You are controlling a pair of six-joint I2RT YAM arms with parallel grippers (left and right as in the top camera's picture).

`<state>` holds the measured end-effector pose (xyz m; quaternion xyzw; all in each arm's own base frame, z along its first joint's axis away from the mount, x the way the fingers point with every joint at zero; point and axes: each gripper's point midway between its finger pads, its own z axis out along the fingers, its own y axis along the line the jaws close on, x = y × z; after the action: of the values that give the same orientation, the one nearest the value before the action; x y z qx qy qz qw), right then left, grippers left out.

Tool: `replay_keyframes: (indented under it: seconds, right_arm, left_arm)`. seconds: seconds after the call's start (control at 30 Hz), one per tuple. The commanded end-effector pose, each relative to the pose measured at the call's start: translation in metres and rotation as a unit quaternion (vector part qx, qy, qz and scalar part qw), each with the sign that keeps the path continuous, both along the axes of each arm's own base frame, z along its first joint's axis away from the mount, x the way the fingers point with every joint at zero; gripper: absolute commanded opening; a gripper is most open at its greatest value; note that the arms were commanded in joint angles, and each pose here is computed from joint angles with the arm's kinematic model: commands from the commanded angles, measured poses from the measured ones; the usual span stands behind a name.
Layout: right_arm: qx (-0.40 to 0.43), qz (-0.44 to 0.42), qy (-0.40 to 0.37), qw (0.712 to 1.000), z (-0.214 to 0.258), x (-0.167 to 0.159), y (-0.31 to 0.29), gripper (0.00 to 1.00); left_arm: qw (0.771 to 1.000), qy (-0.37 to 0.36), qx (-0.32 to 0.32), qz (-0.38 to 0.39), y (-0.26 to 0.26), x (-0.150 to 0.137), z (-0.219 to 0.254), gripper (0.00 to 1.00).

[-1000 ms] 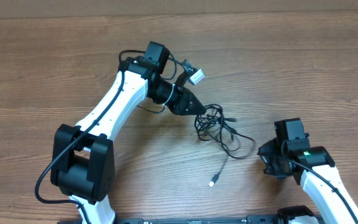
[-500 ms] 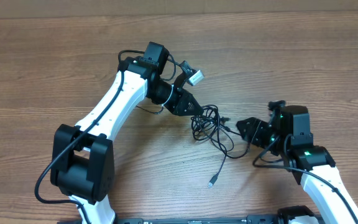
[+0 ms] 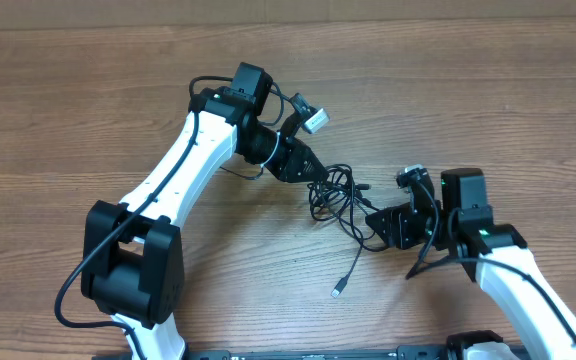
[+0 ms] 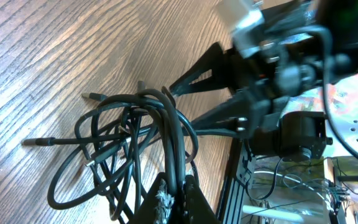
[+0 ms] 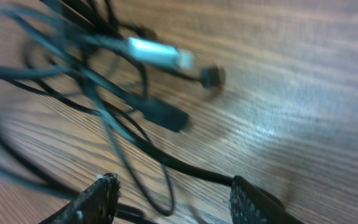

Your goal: Untangle cables

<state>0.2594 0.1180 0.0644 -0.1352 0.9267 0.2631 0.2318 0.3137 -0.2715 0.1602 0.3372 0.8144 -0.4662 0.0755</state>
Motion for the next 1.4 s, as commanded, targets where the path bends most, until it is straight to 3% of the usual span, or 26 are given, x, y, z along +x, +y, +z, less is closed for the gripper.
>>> replay_keyframes:
  seconds: [0.0, 0.07, 0.23, 0.47, 0.57, 0.7, 0.97, 1.37]
  right_arm:
    - [-0.015, 0.011, 0.009, 1.000, -0.013, 0.002, -0.002, 0.49]
    - [-0.015, 0.011, 0.016, 1.000, -0.019, 0.004, -0.002, 0.43]
    - [-0.013, 0.010, 0.004, 1.000, -0.017, 0.009, -0.001, 0.41]
    - [0.024, 0.029, -0.006, 0.999, 0.009, 0.011, 0.011, 0.43]
    - [0.022, 0.036, -0.017, 0.999, 0.025, 0.012, 0.012, 0.50]
    - [0.003, 0.054, -0.053, 0.997, 0.041, 0.018, 0.009, 0.50]
    - [-0.089, 0.004, -0.049, 0.995, 0.017, 0.035, -0.021, 0.51]
    - [-0.068, 0.024, 0.020, 0.997, -0.017, 0.025, -0.012, 0.47]
  left_arm:
    - [0.999, -0.027, -0.019, 0.002, 0.000, 0.004, 0.025, 0.04]
    - [0.999, -0.027, -0.019, 0.002, 0.000, 0.004, 0.024, 0.04]
    - [1.000, -0.025, -0.018, 0.002, 0.000, 0.004, 0.024, 0.04]
    - [0.999, -0.026, -0.018, 0.002, 0.000, 0.004, 0.024, 0.04]
    - [0.999, -0.026, -0.018, 0.002, 0.000, 0.004, 0.024, 0.04]
    - [1.000, -0.025, -0.018, 0.002, 0.000, 0.004, 0.024, 0.04]
    - [1.000, -0.024, -0.018, 0.003, 0.000, 0.004, 0.024, 0.04]
    - [1.000, -0.015, -0.013, 0.003, 0.001, 0.001, 0.023, 0.04]
